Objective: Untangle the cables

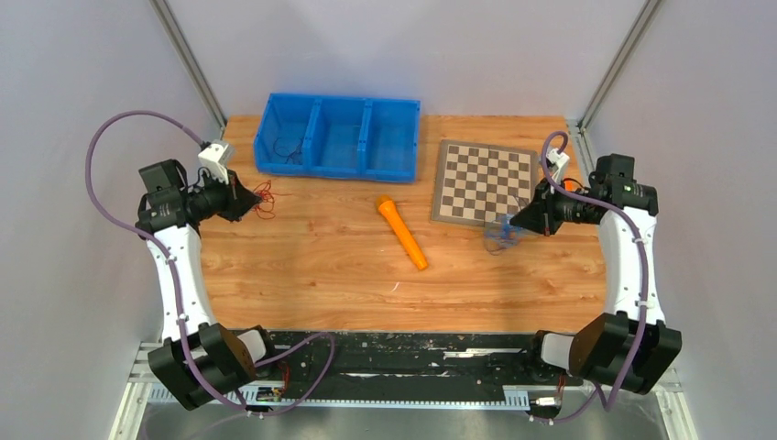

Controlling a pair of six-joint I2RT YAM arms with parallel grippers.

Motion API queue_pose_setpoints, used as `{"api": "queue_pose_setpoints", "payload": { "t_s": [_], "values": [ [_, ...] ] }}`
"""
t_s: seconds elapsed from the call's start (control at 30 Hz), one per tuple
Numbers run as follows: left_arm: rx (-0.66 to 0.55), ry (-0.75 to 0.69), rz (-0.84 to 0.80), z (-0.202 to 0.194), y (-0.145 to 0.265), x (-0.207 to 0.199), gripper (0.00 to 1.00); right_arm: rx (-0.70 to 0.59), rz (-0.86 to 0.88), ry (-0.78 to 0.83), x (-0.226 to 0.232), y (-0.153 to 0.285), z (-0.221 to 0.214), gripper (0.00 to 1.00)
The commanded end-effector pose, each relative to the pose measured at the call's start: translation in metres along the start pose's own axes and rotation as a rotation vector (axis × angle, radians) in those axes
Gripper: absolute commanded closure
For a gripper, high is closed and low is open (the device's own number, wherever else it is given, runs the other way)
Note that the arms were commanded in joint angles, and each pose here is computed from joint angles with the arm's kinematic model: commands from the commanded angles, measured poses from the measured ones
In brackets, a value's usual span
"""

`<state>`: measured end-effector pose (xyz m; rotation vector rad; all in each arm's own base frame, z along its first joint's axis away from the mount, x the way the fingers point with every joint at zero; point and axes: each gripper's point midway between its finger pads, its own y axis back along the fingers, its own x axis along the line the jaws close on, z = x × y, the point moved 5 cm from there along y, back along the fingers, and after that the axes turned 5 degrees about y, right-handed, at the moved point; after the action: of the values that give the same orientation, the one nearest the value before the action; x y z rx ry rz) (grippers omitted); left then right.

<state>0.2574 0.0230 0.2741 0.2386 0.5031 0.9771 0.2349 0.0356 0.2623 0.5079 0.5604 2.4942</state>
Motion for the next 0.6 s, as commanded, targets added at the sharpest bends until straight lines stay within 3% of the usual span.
{"api": "queue_pose_setpoints", "payload": {
  "t_s": [0.0, 0.13, 0.2, 0.33, 0.37, 0.43, 0.53, 0.57],
  "values": [
    [0.007, -0.048, 0.167, 0.001, 0.004, 0.029, 1.00, 0.036, 0.006, 0.055, 0.003, 0.005, -0.007, 1.00],
    [-0.005, -0.045, 0.085, 0.002, 0.005, 0.020, 1.00, 0.032, 0.043, 0.038, 0.005, -0.002, -0.018, 1.00],
    [-0.045, -0.040, -0.073, 0.009, 0.005, -0.006, 1.00, 0.027, 0.093, 0.004, 0.011, -0.010, -0.021, 1.00],
    [-0.041, -0.058, -0.195, 0.016, 0.005, -0.045, 1.00, 0.044, 0.168, -0.031, 0.023, -0.028, -0.026, 0.97],
    [-0.041, -0.063, -0.209, 0.016, 0.006, -0.052, 1.00, 0.060, 0.172, -0.031, 0.025, -0.034, -0.027, 0.69],
    [-0.037, -0.074, -0.258, 0.017, 0.005, -0.069, 1.00, 0.091, 0.176, -0.008, 0.028, -0.044, -0.025, 0.30],
    [-0.029, -0.047, -0.361, 0.018, 0.003, -0.098, 1.00, 0.055, 0.194, 0.032, 0.037, -0.059, -0.002, 0.01],
    [-0.037, -0.047, -0.378, 0.020, 0.001, -0.102, 1.00, 0.033, 0.209, 0.046, 0.042, -0.066, 0.008, 0.00]
  ]
}}
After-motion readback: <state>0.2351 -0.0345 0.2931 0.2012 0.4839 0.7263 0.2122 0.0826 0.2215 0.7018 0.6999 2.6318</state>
